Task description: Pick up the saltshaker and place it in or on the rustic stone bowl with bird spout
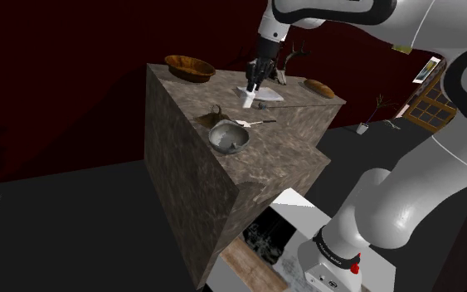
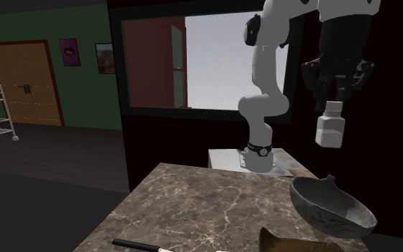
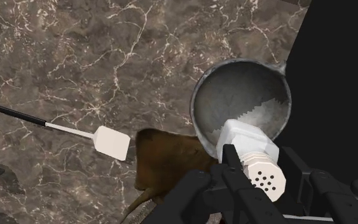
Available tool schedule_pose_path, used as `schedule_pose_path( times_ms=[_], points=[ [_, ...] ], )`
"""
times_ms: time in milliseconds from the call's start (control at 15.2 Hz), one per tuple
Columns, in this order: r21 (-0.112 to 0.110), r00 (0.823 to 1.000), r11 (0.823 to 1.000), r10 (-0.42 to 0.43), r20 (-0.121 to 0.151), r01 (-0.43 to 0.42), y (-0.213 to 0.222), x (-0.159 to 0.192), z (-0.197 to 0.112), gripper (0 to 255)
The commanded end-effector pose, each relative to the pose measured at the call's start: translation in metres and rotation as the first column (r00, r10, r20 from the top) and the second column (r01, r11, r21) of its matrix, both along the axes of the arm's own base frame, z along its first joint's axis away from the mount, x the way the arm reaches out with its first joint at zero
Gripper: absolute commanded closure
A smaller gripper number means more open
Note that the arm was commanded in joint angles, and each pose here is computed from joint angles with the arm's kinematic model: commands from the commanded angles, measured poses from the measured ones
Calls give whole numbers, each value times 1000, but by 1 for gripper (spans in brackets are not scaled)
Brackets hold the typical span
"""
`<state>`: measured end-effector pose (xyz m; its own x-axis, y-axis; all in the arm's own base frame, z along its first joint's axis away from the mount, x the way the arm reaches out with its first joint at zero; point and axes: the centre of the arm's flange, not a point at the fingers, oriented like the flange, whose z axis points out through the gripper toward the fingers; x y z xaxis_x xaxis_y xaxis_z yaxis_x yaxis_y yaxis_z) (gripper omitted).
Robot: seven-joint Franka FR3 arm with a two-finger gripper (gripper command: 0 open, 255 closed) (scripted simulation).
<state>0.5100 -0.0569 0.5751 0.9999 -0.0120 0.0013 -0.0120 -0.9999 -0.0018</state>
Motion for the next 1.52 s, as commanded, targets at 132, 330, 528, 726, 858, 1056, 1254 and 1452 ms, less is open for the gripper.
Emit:
schedule_pose_path(
  times_ms=[132, 330, 528, 726, 858, 1056, 1254, 1452],
  points=[
    [0, 1000, 1000, -1, 0, 1, 30, 7, -6, 255],
    [0, 1000, 1000, -1, 0, 1, 30, 7, -22, 255],
    [0, 1000, 1000, -1, 0, 1, 30, 7, -37, 255],
    [0, 1000, 1000, -1, 0, 1, 30, 7, -53, 255],
    [0, 1000, 1000, -1, 0, 1, 30, 7, -64, 255],
    [0, 1000, 1000, -1, 0, 1, 30, 7, -80, 255],
    [0, 1000, 1000, -1, 0, 1, 30, 7, -95, 255],
    [0, 1000, 1000, -1, 0, 1, 30, 7, -107, 255]
  ],
)
